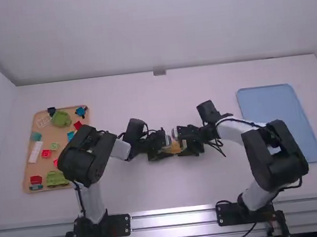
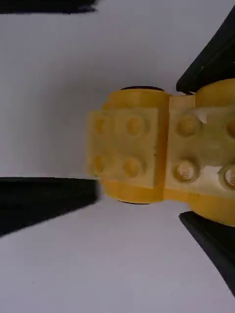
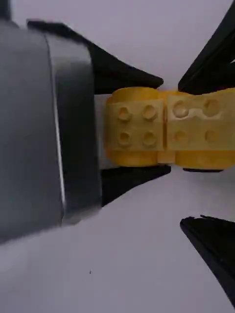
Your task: Assemble lego blocks to make yellow taxi
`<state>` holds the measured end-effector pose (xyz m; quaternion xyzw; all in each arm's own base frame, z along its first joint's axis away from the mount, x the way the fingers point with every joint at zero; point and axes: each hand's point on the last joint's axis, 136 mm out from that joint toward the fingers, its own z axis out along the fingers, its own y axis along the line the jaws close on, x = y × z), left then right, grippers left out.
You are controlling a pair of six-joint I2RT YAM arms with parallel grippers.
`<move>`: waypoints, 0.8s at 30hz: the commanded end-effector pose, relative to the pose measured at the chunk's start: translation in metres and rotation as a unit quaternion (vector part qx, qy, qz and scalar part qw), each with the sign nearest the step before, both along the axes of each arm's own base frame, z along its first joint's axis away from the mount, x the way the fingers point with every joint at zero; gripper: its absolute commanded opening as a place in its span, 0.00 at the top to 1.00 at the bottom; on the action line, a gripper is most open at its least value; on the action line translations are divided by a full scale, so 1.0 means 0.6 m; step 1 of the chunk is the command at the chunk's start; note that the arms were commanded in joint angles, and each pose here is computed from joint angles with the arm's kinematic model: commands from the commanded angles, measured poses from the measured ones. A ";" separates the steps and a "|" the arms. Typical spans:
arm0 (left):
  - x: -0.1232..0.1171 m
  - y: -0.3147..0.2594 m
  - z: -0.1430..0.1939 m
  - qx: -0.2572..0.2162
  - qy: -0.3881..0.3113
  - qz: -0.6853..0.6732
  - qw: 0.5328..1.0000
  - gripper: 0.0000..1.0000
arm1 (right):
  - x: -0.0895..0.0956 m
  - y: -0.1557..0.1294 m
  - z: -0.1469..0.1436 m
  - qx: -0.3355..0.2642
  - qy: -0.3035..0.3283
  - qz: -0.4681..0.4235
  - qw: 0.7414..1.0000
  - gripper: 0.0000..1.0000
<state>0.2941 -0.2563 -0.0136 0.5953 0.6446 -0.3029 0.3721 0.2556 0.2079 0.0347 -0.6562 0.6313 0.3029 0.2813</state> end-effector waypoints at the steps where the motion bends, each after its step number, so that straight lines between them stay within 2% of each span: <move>1: -0.027 0.034 -0.071 0.070 0.050 0.037 0.996 0.59 | 0.019 -0.001 0.052 0.053 -0.045 0.008 0.998 0.39; 2: -0.027 0.034 -0.071 0.070 0.050 0.037 0.996 0.60 | 0.025 -0.012 0.049 0.053 -0.040 -0.009 0.998 0.59; 5: -0.027 0.034 -0.071 0.069 0.050 0.037 0.996 0.60 | 0.021 -0.014 0.039 0.060 -0.029 -0.021 0.998 0.98; 13: -0.022 0.032 -0.068 0.066 0.042 0.038 0.996 0.62 | 0.009 0.004 -0.021 0.066 0.001 -0.043 0.997 1.00; 19: -0.020 0.031 -0.066 0.064 0.039 0.038 0.996 0.64 | 0.007 0.013 -0.079 0.000 0.028 -0.071 0.997 1.00; 24: -0.021 0.032 -0.067 0.065 0.040 0.038 0.996 0.67 | 0.002 0.023 -0.105 -0.032 0.046 -0.067 0.996 1.00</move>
